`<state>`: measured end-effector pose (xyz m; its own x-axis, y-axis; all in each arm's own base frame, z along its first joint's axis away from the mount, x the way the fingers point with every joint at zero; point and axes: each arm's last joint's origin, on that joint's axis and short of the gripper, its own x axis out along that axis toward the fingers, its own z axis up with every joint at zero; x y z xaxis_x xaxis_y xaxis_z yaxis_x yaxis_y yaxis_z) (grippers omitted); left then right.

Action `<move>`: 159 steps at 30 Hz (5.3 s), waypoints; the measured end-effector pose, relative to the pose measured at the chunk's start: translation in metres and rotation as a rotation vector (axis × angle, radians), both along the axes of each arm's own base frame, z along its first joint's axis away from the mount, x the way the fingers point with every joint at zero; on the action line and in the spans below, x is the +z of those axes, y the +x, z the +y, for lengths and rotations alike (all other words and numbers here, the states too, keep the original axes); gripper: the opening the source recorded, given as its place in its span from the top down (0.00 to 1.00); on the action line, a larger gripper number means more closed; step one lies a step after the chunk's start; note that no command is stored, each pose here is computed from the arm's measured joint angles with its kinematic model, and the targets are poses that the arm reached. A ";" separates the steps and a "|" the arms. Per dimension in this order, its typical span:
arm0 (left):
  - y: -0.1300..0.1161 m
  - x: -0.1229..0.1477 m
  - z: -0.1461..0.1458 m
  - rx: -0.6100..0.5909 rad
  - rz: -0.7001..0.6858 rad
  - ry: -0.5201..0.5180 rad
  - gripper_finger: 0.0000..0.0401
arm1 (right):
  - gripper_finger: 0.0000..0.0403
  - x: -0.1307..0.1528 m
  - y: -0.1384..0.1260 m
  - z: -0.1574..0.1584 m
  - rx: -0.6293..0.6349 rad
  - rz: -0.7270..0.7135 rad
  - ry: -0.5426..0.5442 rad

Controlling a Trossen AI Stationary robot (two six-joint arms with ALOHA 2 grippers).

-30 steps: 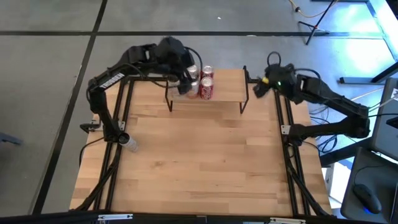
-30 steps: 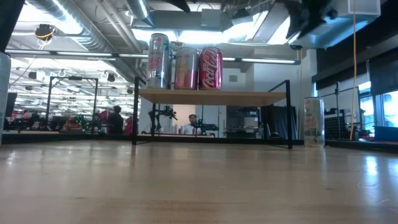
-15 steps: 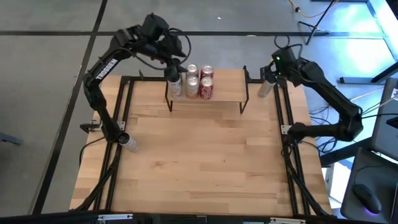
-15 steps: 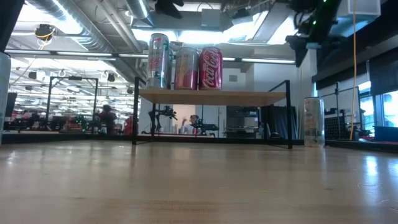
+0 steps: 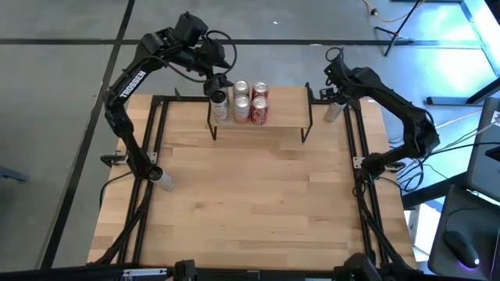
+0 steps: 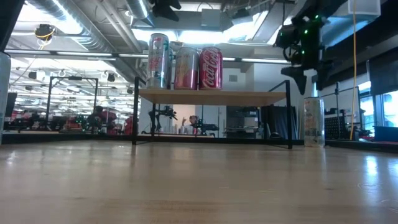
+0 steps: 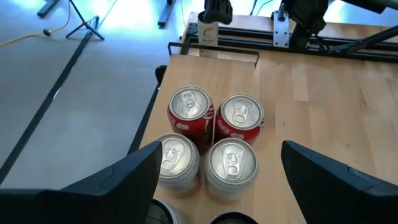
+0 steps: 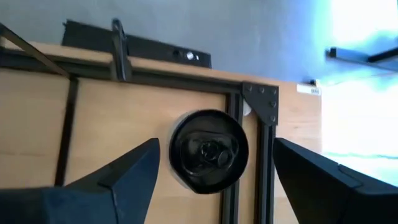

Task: Place canned beverage on shelf
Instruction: Put the white soda can on the shelf, then put the white yellow soda can on the shelf

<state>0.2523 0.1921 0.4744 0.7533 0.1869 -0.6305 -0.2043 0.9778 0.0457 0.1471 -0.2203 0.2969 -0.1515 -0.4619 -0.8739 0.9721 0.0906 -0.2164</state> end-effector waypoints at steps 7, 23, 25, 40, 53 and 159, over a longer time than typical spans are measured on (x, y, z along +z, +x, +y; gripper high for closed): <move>0.000 0.000 0.000 -0.003 -0.001 0.005 0.21 | 0.25 -0.017 0.004 -0.009 -0.012 0.083 0.065; 0.000 0.000 0.000 0.005 0.005 0.012 0.21 | 0.34 -0.036 0.009 -0.021 0.058 0.143 0.151; 0.000 0.000 0.000 0.006 0.005 0.011 0.21 | 0.41 -0.036 0.008 -0.020 0.083 0.155 0.158; -0.002 0.000 0.001 0.061 0.035 0.039 0.21 | 0.72 -0.006 0.015 0.017 0.287 0.143 0.114; -0.002 0.000 0.001 0.064 0.036 0.041 0.21 | 0.76 -0.005 0.012 0.019 0.293 0.173 0.126; -0.005 -0.005 -0.004 0.051 0.099 -0.011 0.21 | 0.28 -0.028 -0.004 -0.027 0.083 0.005 0.336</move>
<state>0.2472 0.1876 0.4691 0.6769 0.2163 -0.7036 -0.2487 0.9669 0.0579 0.1426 -0.2473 0.2694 -0.1300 -0.1598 -0.9786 0.9574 0.2363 -0.1658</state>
